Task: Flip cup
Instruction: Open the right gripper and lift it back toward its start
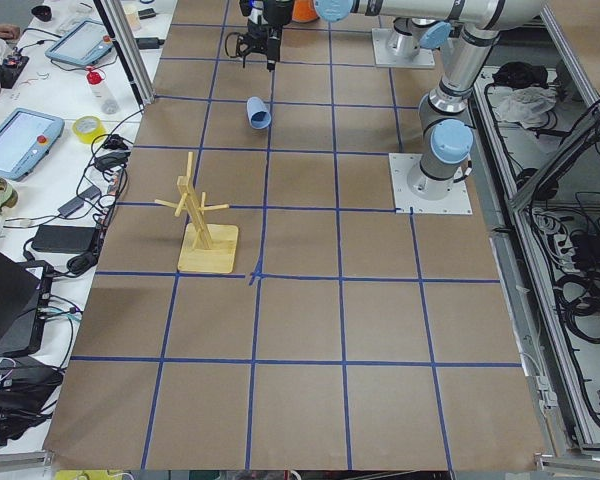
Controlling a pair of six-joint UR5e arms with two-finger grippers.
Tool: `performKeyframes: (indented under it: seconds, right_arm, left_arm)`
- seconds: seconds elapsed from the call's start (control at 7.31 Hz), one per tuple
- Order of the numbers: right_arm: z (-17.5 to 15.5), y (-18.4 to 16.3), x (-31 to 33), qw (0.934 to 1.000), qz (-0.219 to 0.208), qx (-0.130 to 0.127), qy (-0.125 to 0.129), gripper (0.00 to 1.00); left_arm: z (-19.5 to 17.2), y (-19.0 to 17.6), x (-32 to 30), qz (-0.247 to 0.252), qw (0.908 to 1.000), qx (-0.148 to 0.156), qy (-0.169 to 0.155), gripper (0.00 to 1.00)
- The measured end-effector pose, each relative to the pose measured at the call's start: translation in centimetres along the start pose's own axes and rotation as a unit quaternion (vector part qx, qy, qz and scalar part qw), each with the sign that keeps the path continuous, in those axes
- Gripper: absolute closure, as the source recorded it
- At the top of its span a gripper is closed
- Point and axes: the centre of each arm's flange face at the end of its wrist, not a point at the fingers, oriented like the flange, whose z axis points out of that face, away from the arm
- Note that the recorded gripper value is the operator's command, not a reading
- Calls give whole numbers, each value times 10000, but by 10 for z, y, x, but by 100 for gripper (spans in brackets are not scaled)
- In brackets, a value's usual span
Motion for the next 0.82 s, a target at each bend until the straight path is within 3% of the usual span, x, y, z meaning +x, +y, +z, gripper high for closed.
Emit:
performKeyframes:
  seconds: [0.14,0.27,0.41,0.55,0.82]
  right_arm:
    - [-34,41,1,9986,521,-63,2,0]
    - [-65,82,-4,9923,1230,-145,-46,0]
    - [-93,112,-15,9766,2139,-205,-61,0]
    - [-118,125,-26,9488,3152,-207,31,0]
    - [-149,122,-38,8834,4683,-142,98,0]
  left_arm:
    - [-2,0,1,-7,10000,37,38,0]
    - [-6,-2,3,-46,9998,123,172,0]
    - [-4,-6,7,-122,9990,177,393,0]
    - [9,-15,9,-179,9977,183,631,0]
    - [48,-34,-9,-488,9894,63,1366,0]
